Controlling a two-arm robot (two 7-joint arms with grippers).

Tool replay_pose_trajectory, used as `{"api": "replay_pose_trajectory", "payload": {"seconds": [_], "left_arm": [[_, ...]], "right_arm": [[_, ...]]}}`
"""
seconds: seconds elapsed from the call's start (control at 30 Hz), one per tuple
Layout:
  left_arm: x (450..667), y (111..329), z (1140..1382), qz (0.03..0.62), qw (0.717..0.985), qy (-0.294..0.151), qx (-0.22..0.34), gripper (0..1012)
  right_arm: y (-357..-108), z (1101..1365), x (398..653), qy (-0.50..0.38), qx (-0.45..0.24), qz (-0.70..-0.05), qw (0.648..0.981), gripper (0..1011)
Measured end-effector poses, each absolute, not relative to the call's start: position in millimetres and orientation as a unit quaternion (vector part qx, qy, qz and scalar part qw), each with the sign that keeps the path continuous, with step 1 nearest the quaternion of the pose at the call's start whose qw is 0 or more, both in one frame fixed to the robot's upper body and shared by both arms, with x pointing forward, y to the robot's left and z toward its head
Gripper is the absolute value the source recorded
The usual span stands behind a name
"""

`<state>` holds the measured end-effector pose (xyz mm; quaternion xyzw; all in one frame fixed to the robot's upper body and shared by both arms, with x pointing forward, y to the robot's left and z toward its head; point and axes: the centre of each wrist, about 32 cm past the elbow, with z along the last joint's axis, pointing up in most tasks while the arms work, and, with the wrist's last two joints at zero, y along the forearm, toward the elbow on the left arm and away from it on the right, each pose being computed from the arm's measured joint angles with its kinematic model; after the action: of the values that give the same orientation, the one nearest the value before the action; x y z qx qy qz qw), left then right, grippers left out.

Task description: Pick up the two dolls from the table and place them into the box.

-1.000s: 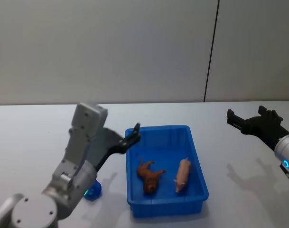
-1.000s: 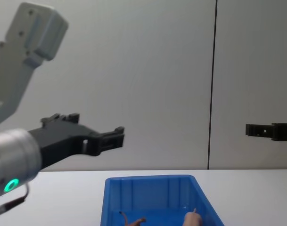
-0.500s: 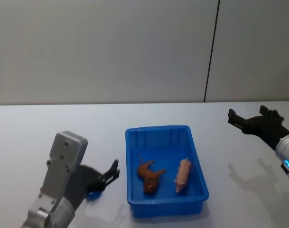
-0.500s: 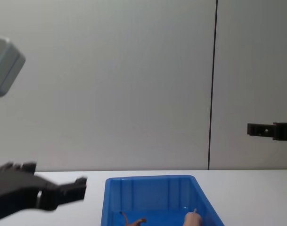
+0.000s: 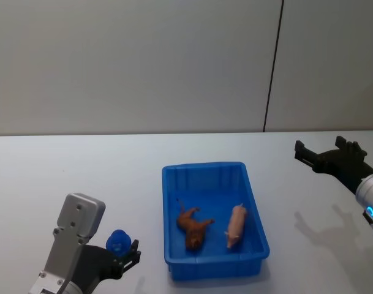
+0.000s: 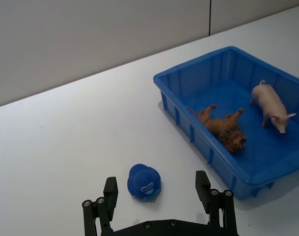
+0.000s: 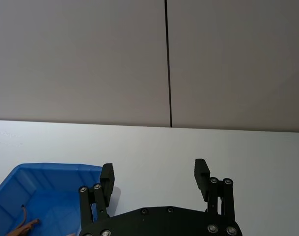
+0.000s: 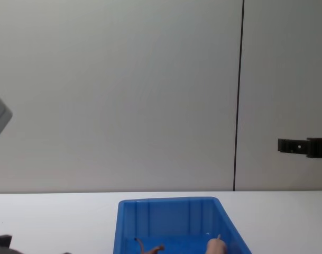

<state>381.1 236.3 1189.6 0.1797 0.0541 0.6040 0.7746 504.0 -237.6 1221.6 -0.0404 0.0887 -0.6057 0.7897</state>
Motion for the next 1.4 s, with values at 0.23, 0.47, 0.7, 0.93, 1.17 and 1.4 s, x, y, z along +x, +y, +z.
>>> {"api": "replay_pose_trajectory", "payload": {"seconds": [0.23, 0.47, 0.7, 0.93, 1.17, 1.4], "left_arm": [[387, 238, 1184, 0.608, 0.769, 0.064, 0.188, 1003], [396, 240, 1177, 0.604, 0.770, 0.070, 0.191, 1003], [404, 241, 1168, 0.601, 0.772, 0.080, 0.194, 1003], [409, 242, 1162, 0.602, 0.769, 0.089, 0.197, 1003], [417, 245, 1153, 0.608, 0.764, 0.098, 0.193, 1003], [430, 244, 1150, 0.609, 0.765, 0.104, 0.182, 1003]], "right_arm": [[-238, 1222, 504, 0.089, -0.040, -0.606, 0.790, 1001], [-238, 1222, 504, 0.089, -0.040, -0.606, 0.790, 1001], [-238, 1222, 504, 0.089, -0.040, -0.606, 0.790, 1001], [-238, 1222, 504, 0.089, -0.040, -0.606, 0.790, 1001], [-238, 1222, 504, 0.089, -0.040, -0.606, 0.790, 1001], [-238, 1222, 504, 0.089, -0.040, -0.606, 0.790, 1001]]}}
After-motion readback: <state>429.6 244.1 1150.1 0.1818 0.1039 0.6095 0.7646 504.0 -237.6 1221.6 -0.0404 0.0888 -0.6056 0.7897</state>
